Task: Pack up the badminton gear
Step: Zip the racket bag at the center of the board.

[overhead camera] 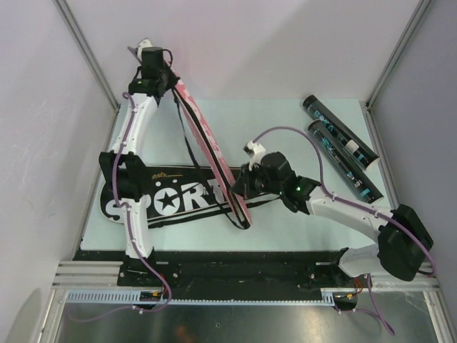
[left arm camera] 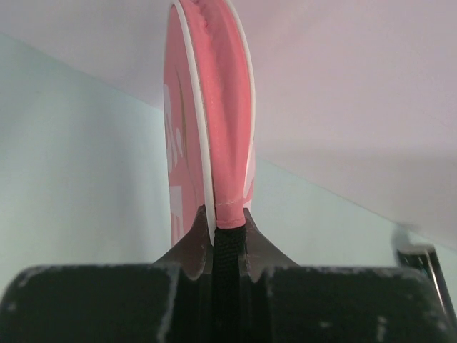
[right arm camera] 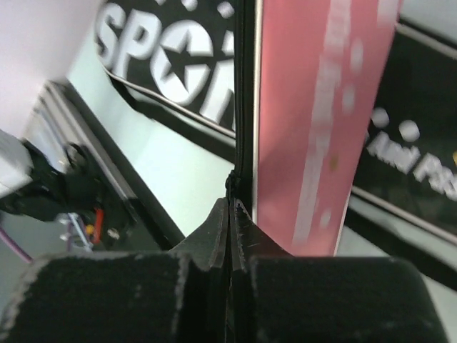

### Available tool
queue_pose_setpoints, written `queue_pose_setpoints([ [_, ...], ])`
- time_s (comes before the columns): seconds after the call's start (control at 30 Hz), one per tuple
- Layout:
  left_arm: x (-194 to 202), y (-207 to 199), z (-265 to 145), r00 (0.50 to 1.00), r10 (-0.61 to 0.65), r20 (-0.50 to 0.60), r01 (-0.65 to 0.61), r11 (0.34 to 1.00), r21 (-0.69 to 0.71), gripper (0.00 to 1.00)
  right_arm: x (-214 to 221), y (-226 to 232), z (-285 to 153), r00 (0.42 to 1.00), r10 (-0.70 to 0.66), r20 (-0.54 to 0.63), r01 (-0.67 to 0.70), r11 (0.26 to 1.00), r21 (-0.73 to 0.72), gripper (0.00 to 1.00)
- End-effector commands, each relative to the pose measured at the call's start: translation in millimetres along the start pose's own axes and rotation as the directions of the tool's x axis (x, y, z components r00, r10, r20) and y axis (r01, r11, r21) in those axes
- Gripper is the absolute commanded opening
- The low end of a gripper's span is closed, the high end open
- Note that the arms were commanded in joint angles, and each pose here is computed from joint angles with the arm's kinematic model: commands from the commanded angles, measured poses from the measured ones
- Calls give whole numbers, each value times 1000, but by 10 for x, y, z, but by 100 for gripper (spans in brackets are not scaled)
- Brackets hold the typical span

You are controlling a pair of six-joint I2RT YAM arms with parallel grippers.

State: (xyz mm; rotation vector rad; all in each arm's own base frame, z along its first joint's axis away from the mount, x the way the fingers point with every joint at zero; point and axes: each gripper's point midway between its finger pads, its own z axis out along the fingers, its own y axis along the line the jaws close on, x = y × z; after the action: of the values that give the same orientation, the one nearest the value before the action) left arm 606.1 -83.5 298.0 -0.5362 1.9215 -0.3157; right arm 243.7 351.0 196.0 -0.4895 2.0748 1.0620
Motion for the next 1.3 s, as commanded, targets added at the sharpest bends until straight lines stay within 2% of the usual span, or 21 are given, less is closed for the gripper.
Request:
queue_pose_setpoints([
  [0.0,-599,498,245,978,-68,197,86,993,-82,0,369,-280,-299,998,-16,-64,22,995,97,0],
  [0.13,-638,1043,476,975,-79,209,117,977,-176,0,631,-434,-433,995,35,-92,-24,993,120,0],
  [0.23,-628,1234,531,974,-58,220,110,966,-233,0,853,-626,-539,992,59,-111,-38,982,184,0],
  [0.37,-626,1325,541,972,-35,232,99,957,-273,0,1189,-967,-659,978,165,-125,-119,942,312,0],
  [0.47,-633,1341,499,972,-61,229,122,957,-262,0,1399,-1207,-687,964,252,-85,-195,888,417,0],
  [0.53,-597,1309,471,969,-129,211,176,959,-221,0,1309,-1357,-655,968,249,-17,-212,858,468,0],
  [0.6,-705,1091,308,964,-176,198,204,970,-132,0,1176,-1402,-664,969,245,21,-223,841,494,0],
  [0.67,-812,947,167,950,-243,196,261,963,-67,0,928,-1478,-783,984,158,83,-177,801,571,0],
  [0.7,-939,797,7,939,-282,195,288,958,-4,0,736,-1543,-915,987,108,116,-157,750,642,0],
  [0.77,-1122,708,-94,905,-380,193,373,925,76,0,604,-1481,-1013,989,68,134,-140,743,655,0],
  [0.83,-1288,660,-132,879,-441,180,422,896,138,0,748,-1598,-1143,985,103,138,-171,686,707,0],
  [0.9,-1321,649,-151,860,-485,159,461,872,164,0,877,-1741,-1289,971,145,192,-239,658,714,0],
  [0.97,-1283,610,-152,864,-488,122,463,867,184,0,639,-1738,-1285,947,139,289,-300,703,644,0],
  [1.0,-1207,545,-171,872,-482,83,460,866,199,0,498,-1854,-1358,932,125,341,-330,685,649,0],
  [1.07,-1017,523,-217,881,-472,25,459,867,196,0,164,-1953,-1342,914,53,403,-315,719,620,0],
  [1.1,-1024,435,-251,899,-436,29,416,875,249,0,82,-2158,-1361,907,35,420,-324,695,641,0],
  [1.13,-707,470,-182,910,-411,-46,409,876,255,0,-84,-2197,-1368,895,19,445,-329,701,633,0],
  [1.2,-783,238,-451,943,-334,0,307,865,397,0,-323,-2298,-1385,876,-14,483,-330,713,619,0],
  [1.23,-418,375,-393,945,-321,-65,321,872,370,0,-360,-2447,-1408,874,-25,485,-335,693,639,0],
  [1.27,-375,309,-584,951,-298,-82,305,864,401,0,-449,-2489,-1393,873,-41,487,-323,700,637,0],
])
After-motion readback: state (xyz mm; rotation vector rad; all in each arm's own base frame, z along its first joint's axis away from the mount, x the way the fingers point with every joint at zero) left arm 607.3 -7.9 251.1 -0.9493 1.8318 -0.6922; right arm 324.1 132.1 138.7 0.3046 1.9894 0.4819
